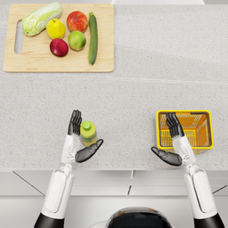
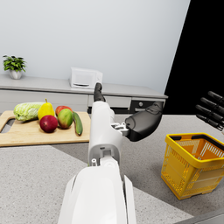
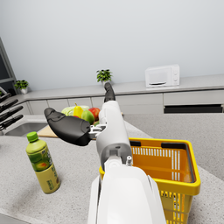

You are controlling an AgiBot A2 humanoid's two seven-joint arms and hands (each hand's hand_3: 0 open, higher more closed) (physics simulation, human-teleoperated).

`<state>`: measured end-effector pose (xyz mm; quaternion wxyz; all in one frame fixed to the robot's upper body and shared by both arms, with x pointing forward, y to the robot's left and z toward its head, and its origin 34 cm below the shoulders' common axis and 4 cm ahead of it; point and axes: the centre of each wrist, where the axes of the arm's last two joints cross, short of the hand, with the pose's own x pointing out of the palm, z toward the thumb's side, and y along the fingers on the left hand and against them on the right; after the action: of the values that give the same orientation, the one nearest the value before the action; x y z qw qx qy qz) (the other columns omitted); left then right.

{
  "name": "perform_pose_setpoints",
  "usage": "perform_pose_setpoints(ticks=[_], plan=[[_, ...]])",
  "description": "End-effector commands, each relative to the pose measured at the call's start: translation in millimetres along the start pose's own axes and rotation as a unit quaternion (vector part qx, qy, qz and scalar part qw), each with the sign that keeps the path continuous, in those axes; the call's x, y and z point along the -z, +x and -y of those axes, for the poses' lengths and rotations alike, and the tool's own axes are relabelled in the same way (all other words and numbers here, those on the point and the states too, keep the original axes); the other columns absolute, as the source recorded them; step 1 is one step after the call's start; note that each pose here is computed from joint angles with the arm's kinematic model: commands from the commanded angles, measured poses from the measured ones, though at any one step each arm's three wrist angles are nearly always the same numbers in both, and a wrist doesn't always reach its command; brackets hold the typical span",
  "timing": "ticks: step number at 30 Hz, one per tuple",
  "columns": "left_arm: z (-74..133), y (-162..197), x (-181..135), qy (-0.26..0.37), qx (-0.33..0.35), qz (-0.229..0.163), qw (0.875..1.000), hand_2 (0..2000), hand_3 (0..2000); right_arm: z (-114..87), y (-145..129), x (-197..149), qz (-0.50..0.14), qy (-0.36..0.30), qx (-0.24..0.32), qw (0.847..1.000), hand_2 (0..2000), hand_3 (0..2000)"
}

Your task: Pick up the green tea and place it into the yellow basket

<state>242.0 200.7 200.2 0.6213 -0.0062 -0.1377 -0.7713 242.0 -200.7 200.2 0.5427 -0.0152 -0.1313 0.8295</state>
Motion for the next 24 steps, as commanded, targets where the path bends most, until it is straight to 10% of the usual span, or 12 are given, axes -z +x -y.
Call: perform_pose_setpoints(ticks=[1,11,16,24], plan=[[0.0,0.0,0.0,0.000,0.000,0.000,1.000,0,0,0.0,0.0,0.0,0.000,0.000,0.000,1.000,0,0],[-0.5,4.3,7.3,-0.014,0.008,0.001,1.000,0,0,1.3,4.3,7.2,0.004,0.013,-0.009,1.000,0,0],[-4.5,-11.2,-13.8,0.072,0.012,0.002,0.997,0,0,0.4,-0.5,-17.8,0.003,-0.080,0.047,0.996,0,0],[-10.0,-20.7,6.6,0.052,-0.013,-0.159,0.986,0,0,-2.3,-10.9,-18.7,-0.163,-0.086,0.099,0.978,0,0]])
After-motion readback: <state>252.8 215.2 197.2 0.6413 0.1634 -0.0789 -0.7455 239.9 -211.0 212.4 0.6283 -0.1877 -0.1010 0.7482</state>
